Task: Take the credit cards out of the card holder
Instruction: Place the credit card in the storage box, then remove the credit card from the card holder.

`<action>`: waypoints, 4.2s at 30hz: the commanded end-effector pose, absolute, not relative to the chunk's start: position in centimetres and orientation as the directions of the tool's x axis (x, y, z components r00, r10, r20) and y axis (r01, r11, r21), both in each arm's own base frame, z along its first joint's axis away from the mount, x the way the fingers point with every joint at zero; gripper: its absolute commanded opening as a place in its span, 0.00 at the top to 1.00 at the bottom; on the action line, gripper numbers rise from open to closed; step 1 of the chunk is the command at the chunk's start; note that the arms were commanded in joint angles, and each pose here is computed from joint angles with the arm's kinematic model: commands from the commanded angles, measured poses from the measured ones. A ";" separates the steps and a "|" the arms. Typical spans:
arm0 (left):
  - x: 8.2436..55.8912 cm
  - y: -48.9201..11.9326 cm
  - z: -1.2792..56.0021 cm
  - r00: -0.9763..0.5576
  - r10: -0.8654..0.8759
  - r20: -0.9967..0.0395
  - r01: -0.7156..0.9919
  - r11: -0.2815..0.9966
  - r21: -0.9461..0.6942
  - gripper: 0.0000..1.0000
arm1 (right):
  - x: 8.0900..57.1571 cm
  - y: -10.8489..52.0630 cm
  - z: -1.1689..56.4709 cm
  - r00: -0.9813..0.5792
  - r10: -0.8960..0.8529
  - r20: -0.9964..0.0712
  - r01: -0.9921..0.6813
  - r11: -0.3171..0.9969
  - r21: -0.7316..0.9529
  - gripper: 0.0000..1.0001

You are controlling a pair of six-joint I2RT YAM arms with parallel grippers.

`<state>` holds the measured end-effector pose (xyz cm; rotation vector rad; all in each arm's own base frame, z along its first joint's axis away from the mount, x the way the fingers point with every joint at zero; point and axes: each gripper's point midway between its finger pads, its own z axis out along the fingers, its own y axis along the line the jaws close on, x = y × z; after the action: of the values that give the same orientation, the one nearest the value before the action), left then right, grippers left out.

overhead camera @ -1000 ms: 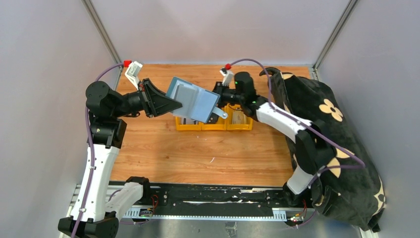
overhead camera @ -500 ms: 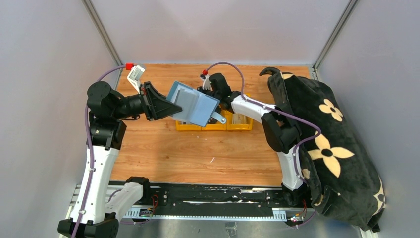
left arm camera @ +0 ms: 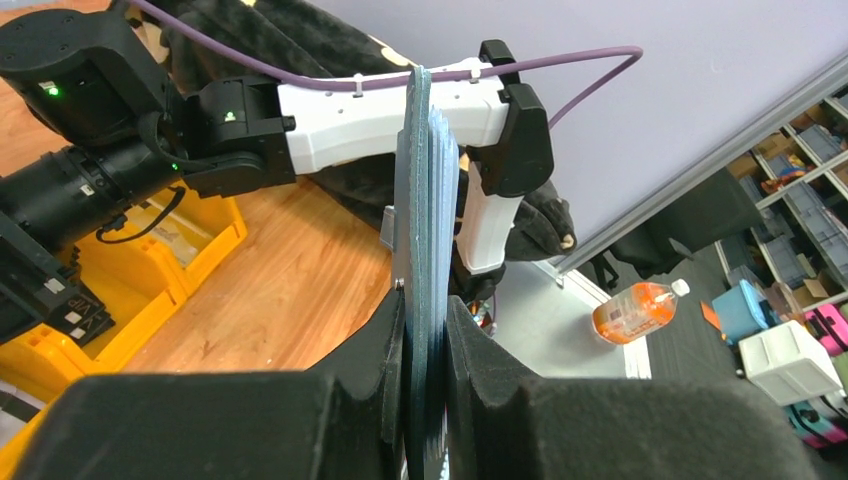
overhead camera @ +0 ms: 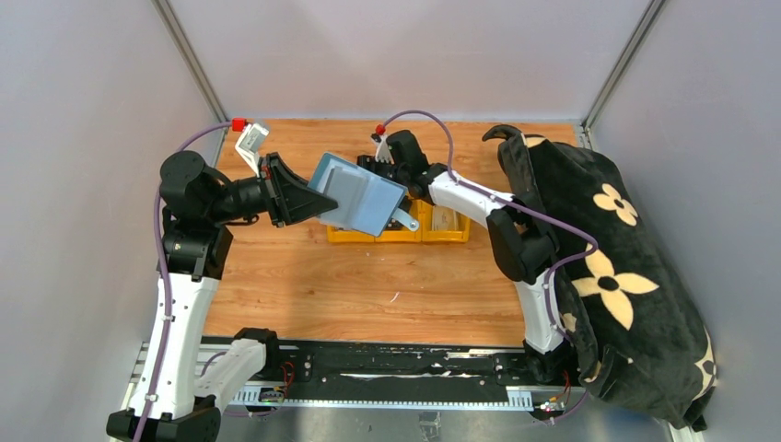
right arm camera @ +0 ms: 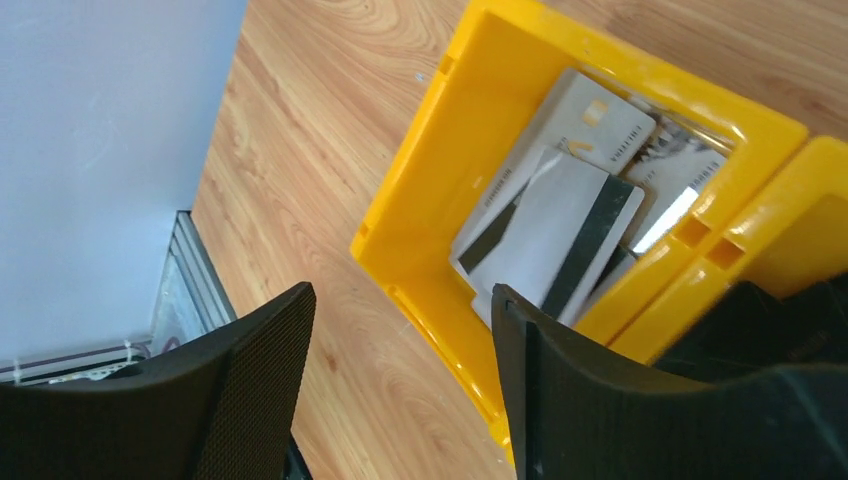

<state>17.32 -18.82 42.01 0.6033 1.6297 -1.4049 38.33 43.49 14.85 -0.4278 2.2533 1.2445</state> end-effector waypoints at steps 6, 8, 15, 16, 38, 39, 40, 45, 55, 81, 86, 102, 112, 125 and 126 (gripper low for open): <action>16.2 -18.7 42.7 -0.448 -0.157 -0.880 0.847 0.241 -0.474 1.00 | 38.2 38.7 26.0 -0.676 0.072 -0.733 -0.596 0.531 0.602 0.25; 16.2 -18.6 42.3 -0.445 -0.150 -0.883 0.848 0.246 -0.469 1.00 | 37.0 37.2 30.7 -0.621 0.140 -0.772 -0.652 0.455 0.607 0.22; 16.4 -18.5 41.3 -0.430 -0.121 -0.894 0.855 0.262 -0.447 1.00 | 29.7 30.6 43.1 -0.483 0.339 -0.807 -0.804 0.194 0.562 0.20; 16.4 -18.5 41.1 -0.430 -0.118 -0.895 0.856 0.263 -0.446 1.00 | 28.6 30.4 43.7 -0.479 0.334 -0.812 -0.820 0.161 0.549 0.20; 17.0 -18.5 40.7 -0.432 -0.108 -0.895 0.854 0.271 -0.444 1.00 | 17.3 35.4 40.0 -0.432 0.083 -0.898 -0.895 -0.157 0.417 0.49; 17.0 -18.5 40.8 -0.433 -0.108 -0.895 0.854 0.269 -0.445 1.00 | 17.2 35.7 39.7 -0.439 0.075 -0.895 -0.891 -0.161 0.424 0.55; 16.9 -18.5 40.9 -0.432 -0.109 -0.895 0.854 0.268 -0.445 1.00 | 17.2 35.8 39.5 -0.443 0.070 -0.894 -0.889 -0.163 0.428 0.62; 16.9 -18.5 40.6 -0.434 -0.109 -0.894 0.853 0.271 -0.447 1.00 | 17.5 36.3 39.5 -0.451 0.076 -0.889 -0.888 -0.140 0.438 1.00; 16.2 -18.6 40.2 -0.453 -0.092 -0.887 0.854 0.241 -0.461 0.61 | 16.8 35.5 40.3 -0.425 0.086 -0.901 -0.899 -0.158 0.409 1.00; 16.5 -18.3 40.7 -0.399 -0.080 -0.913 0.868 0.288 -0.405 0.85 | 16.5 34.6 40.8 -0.400 0.066 -0.914 -0.908 -0.162 0.386 1.00; 18.1 -17.8 40.0 -0.381 -0.092 -0.920 0.842 0.377 -0.386 0.95 | 15.5 34.9 41.5 -0.383 0.074 -0.921 -0.910 -0.201 0.363 1.00; 18.1 -17.5 39.8 -0.384 -0.080 -0.920 0.833 0.400 -0.382 0.51 | 14.6 34.6 41.5 -0.382 0.082 -0.921 -0.906 -0.231 0.355 1.00; 16.1 -18.0 40.8 -0.383 -0.039 -0.923 0.875 0.305 -0.376 0.55 | 14.9 34.0 41.1 -0.397 0.084 -0.914 -0.900 -0.228 0.370 1.00; 15.6 -17.6 41.5 -0.367 -0.016 -0.930 0.892 0.276 -0.357 0.55 | 15.2 33.8 40.6 -0.395 0.061 -0.917 -0.902 -0.213 0.375 1.00; 15.7 -17.5 41.4 -0.367 -0.014 -0.930 0.891 0.284 -0.355 0.57 | 15.2 33.8 40.6 -0.393 0.062 -0.917 -0.903 -0.213 0.373 1.00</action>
<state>15.89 -17.80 41.37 0.7969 1.6281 -1.2395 15.63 34.68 39.40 -1.0351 1.3801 1.7224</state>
